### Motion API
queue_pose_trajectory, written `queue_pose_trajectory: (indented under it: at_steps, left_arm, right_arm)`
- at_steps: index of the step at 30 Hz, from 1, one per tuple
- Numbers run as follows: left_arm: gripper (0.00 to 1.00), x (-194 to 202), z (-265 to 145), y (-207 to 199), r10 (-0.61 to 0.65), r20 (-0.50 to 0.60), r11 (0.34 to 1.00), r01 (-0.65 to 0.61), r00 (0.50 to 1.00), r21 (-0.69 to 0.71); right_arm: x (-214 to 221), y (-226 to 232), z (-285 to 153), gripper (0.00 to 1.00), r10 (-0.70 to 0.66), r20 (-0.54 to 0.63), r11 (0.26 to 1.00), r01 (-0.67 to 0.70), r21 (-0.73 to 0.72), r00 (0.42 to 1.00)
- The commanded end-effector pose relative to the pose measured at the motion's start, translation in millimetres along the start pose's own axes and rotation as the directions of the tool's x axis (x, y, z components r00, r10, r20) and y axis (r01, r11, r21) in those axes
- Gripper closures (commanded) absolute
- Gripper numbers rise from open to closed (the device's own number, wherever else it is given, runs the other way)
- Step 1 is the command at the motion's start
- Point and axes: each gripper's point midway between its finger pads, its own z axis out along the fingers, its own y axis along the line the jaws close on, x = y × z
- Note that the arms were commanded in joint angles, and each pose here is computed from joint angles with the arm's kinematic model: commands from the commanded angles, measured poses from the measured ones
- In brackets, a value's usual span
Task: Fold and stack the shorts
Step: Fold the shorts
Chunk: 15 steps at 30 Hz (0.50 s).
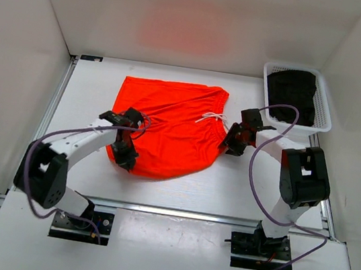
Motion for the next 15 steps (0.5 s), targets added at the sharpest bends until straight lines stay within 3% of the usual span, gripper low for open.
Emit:
queue_pose_trajectory:
  at_steps: [1,5,11,15]
  left_arm:
    - [0.90,-26,-55,4,-0.022,0.193,0.999,0.012,0.981,0.051]
    - [0.90,-33,-70,-3,-0.017,0.218,0.996,-0.003,0.976,0.092]
    - [0.90,-33,-70,0,-0.005,0.214,0.998,-0.010,0.977,0.069]
    - [0.90,-34,-69,-2,-0.005,0.215,0.997,-0.010,0.977,0.070]
  right_arm:
    - [-3,2,-7,0.52,0.006,0.003,1.000,-0.006,-0.012,1.000]
    - [-6,10,-5,0.53,0.018,0.001,0.999,-0.018,-0.045,1.000]
    - [3,8,-14,0.39,0.033,0.025,0.996,-0.031,-0.080,0.999]
    - [7,2,-16,0.39,0.057,0.043,0.994,-0.053,-0.092,0.997]
